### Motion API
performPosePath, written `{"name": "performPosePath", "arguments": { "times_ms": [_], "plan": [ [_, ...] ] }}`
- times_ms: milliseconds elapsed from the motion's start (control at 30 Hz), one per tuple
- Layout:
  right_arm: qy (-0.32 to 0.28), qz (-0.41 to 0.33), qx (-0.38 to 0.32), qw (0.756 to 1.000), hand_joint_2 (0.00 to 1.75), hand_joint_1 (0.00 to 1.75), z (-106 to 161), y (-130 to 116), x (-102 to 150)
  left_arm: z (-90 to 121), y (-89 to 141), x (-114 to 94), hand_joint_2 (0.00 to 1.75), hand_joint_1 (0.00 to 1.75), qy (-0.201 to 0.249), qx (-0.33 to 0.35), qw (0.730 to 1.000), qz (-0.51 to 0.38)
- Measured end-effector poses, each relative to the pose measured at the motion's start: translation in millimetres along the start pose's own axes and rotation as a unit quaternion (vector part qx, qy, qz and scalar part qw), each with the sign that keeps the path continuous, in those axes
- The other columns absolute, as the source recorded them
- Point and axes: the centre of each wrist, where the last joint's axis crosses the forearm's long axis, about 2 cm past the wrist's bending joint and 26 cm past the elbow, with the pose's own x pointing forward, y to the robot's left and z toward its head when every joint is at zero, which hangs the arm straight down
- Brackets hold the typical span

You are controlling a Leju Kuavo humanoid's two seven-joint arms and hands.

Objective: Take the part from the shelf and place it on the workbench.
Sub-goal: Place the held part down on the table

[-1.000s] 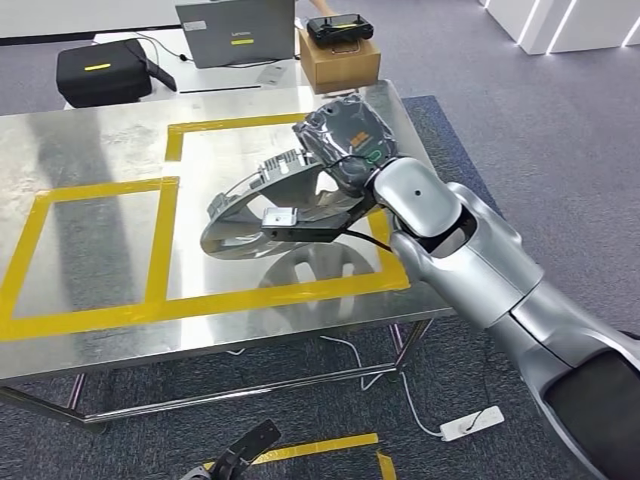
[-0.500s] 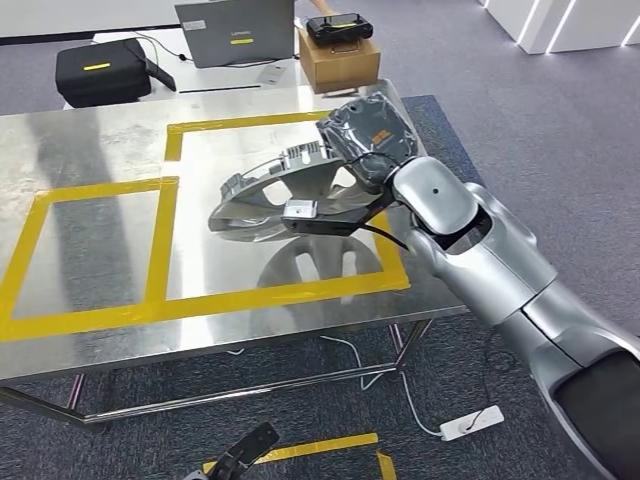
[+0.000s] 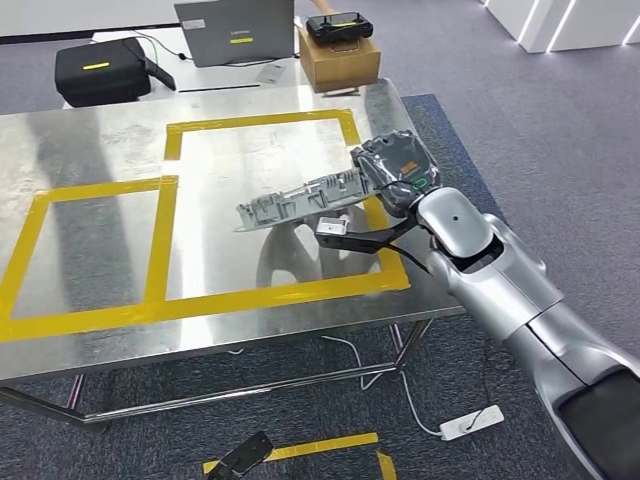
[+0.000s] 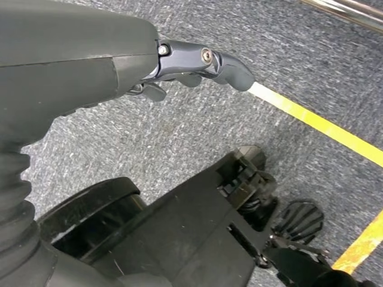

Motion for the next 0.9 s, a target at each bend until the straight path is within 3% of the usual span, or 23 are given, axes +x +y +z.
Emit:
{"name": "performPosePath", "arguments": {
  "times_ms": [300,900],
  "plan": [
    [0.019,-0.029,0.029,0.999,1.75,1.54,22.3,32.5,3.6,2.9,-1.7,-9.0,1.75,0.0,0.008,0.001,1.0,-0.004],
    [0.023,-0.031,0.043,0.998,1.75,1.54,28.2,39.7,2.6,3.6,-2.7,-10.7,1.75,0.0,0.009,0.001,1.0,-0.004]
  ]
}}
